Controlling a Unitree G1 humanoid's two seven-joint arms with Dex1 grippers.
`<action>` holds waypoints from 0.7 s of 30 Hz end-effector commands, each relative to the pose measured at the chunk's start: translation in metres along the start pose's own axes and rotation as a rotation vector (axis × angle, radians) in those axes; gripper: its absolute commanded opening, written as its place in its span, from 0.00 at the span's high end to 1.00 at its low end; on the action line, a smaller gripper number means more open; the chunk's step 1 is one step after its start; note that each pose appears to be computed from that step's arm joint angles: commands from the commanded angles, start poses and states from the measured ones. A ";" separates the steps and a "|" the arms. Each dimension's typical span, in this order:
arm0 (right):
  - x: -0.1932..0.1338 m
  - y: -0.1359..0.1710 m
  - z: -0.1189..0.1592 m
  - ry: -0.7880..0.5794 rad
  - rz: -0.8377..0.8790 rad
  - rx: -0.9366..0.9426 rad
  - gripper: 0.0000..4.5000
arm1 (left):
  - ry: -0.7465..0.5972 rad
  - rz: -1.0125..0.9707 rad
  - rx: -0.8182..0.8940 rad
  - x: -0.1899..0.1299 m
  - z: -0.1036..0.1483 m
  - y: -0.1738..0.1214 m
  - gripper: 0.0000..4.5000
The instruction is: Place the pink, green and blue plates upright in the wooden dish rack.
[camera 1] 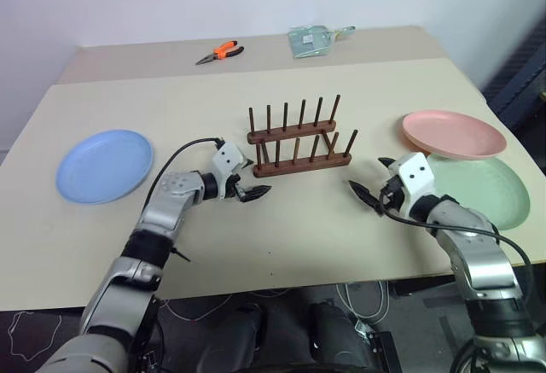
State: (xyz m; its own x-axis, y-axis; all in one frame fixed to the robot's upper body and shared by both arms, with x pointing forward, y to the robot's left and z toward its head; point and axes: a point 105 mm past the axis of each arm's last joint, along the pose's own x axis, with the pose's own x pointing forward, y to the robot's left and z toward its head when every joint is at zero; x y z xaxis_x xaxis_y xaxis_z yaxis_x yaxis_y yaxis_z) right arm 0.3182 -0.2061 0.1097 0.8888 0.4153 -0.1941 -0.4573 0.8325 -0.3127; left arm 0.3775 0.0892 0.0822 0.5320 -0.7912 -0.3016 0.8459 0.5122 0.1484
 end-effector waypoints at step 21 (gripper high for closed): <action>-0.036 -0.030 -0.016 0.096 -0.097 -0.078 0.00 | 0.038 -0.311 0.190 -0.035 -0.010 -0.050 0.50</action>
State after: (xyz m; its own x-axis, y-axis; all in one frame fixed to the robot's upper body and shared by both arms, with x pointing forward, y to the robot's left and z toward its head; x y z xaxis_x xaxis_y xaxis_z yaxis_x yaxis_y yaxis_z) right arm 0.2994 -0.2442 0.1006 0.9092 0.3131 -0.2745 -0.4006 0.8378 -0.3709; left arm 0.3116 0.0911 0.0741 0.2295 -0.8979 -0.3756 0.9675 0.1686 0.1882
